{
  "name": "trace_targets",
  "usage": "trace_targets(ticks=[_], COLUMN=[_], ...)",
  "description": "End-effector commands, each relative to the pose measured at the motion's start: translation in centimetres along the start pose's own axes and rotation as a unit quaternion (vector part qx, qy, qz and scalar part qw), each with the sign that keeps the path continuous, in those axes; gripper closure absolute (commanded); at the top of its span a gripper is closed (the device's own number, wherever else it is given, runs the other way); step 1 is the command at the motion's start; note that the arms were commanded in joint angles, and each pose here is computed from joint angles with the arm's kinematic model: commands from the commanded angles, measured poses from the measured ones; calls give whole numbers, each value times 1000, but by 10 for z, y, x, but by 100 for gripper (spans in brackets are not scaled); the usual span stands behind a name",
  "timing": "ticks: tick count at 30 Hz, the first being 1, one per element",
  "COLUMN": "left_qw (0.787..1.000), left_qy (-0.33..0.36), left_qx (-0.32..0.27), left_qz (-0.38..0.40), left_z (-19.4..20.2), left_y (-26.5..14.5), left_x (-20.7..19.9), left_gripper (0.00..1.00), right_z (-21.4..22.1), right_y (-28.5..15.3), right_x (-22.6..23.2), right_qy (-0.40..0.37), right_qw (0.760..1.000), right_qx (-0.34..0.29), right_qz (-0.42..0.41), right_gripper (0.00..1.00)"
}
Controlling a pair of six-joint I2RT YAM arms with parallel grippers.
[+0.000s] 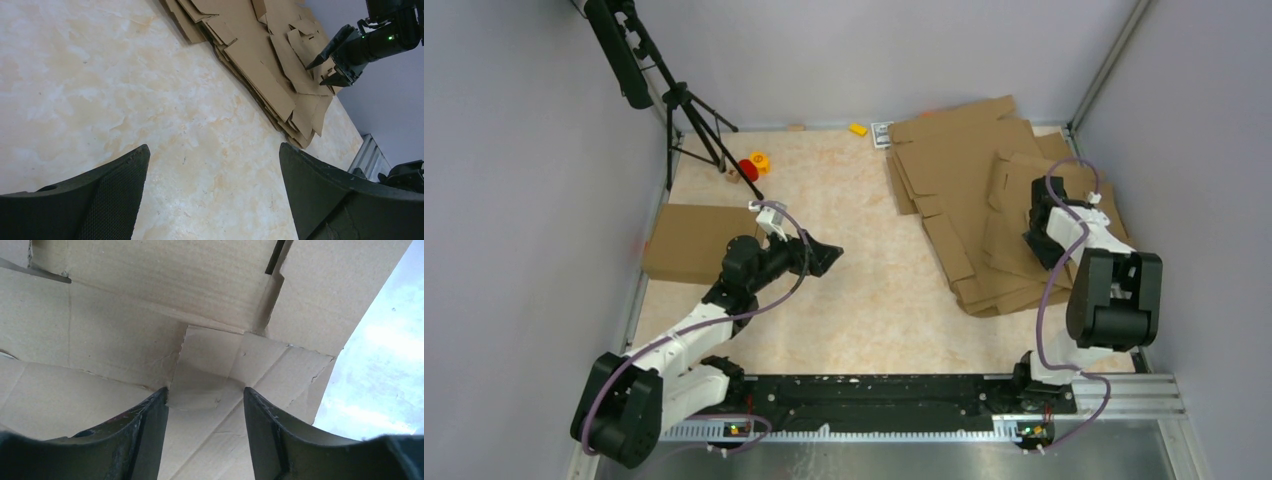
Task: Fold the paper box
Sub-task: Pick up the paper box from the paper box.
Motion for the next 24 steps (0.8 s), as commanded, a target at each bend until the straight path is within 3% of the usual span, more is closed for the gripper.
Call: trace_targets(ticks=[1, 4, 10, 16, 21, 24], left_qw=[999, 999, 999, 999, 999, 999], left_qy=[20, 22, 22, 21, 19, 17], left_qx=[-33, -36, -34, -33, -31, -29], left_qz=[6, 5, 5, 3, 4, 9], left_z=[-24, -24, -23, -23, -22, -21], left_y=[0, -2, -1, 0, 1, 2], left_x=[-7, -7, -6, -6, -5, -6], left_gripper=[1, 1, 1, 1, 1, 1], right_z=[-23, -29, -36, -36, -17, -25], right_y=[-19, -27, -39, -58, -95, -130], right_x=[-2, -7, -12, -13, -7, -6], right_qy=[33, 37, 40, 33, 15, 13], right_qw=[998, 997, 996, 995, 981, 973], right_qx=[-35, -48, -57, -32, 55, 45], right_qz=[-28, -47, -56, -92, -184, -224], right_gripper=[48, 58, 100, 100, 100, 100])
Point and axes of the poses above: each gripper's point midway between its finger pads, its own y axis out along the fingers, its own x axis along the line the jaws close on, z = x × y, the point moved 4 cm from there along -y, back along the fingers, and after that the axes turned 14 degrees about y, right-handed, at the moved point
